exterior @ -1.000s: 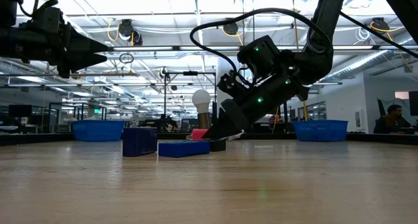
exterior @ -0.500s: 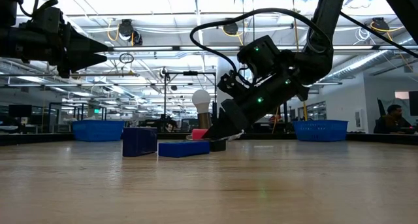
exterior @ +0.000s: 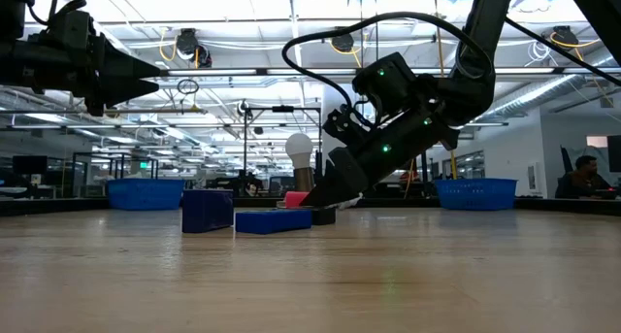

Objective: Pick & Place Office items
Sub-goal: Put the pink charger adapter into the right blue bin

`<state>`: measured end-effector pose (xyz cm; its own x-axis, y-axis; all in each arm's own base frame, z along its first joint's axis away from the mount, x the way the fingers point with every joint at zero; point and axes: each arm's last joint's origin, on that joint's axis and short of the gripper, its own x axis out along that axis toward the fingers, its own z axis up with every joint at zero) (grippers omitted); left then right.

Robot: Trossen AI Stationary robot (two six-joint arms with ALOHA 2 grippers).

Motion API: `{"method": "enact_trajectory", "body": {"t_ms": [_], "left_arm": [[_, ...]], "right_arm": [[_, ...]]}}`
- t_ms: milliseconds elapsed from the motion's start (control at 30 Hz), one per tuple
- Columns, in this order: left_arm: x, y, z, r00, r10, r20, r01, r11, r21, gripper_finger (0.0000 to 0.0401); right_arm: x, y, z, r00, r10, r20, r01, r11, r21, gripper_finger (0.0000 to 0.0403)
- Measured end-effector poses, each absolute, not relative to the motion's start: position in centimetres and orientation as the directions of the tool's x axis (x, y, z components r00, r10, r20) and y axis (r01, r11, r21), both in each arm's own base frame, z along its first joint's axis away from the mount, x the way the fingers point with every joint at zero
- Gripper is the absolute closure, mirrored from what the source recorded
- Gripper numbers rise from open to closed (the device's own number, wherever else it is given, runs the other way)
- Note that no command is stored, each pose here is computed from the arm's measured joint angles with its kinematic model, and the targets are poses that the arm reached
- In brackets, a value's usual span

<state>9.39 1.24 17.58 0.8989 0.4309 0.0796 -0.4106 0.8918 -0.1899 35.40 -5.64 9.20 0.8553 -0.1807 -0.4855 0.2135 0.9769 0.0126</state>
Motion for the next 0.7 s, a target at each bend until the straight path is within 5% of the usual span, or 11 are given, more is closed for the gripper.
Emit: {"method": "enact_trajectory", "body": {"t_ms": [700], "left_arm": [[9.4, 1.2, 17.6, 0.899, 0.431, 0.079, -0.411, 0.892, -0.19, 0.0187]], "right_arm": [[35.2, -5.6, 11.1, 0.863, -0.182, -0.471, 0.216, 0.976, 0.017, 0.0249]]}}
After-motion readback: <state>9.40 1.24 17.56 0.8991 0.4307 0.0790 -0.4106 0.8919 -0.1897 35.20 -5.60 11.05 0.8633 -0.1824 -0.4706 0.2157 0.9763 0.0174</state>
